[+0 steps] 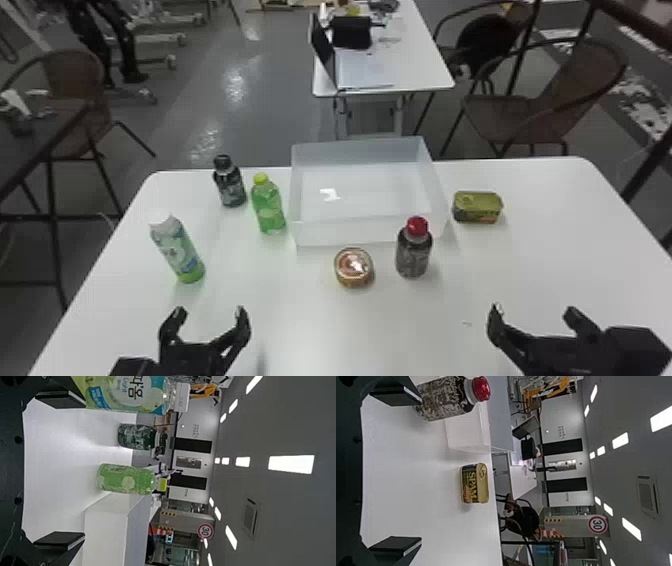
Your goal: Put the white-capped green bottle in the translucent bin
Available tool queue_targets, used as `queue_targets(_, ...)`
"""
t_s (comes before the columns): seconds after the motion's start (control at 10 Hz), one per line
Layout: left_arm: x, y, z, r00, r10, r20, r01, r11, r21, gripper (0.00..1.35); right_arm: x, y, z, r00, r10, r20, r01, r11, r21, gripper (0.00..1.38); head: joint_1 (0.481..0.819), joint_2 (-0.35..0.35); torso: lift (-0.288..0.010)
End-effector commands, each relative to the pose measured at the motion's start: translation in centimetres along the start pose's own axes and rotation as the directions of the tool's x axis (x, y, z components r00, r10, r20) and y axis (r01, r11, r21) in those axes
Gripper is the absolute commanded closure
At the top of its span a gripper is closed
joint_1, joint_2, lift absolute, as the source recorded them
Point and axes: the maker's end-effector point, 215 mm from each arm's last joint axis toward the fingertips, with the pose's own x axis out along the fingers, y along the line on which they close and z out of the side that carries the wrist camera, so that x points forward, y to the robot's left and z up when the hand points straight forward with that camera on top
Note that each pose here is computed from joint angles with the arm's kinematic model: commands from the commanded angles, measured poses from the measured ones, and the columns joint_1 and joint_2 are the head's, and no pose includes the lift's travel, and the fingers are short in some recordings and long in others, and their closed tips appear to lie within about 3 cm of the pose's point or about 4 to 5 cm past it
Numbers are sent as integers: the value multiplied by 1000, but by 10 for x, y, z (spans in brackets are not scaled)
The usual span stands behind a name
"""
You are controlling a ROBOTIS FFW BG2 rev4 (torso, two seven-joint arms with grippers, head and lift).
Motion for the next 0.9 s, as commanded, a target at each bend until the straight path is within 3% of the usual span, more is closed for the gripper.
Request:
queue_targets(0.0,0,0,-1,1000,6,-1,-6,1000,-4,131,1,-1,1,1000,-1,3,1,1000,-1,65,695,101,-72)
queue_targets(0.8,17,18,-10,999,26,-27,-25,999,39,131,1,-1,2,1000,-1,4,1,1000,0,65,695,107,-72)
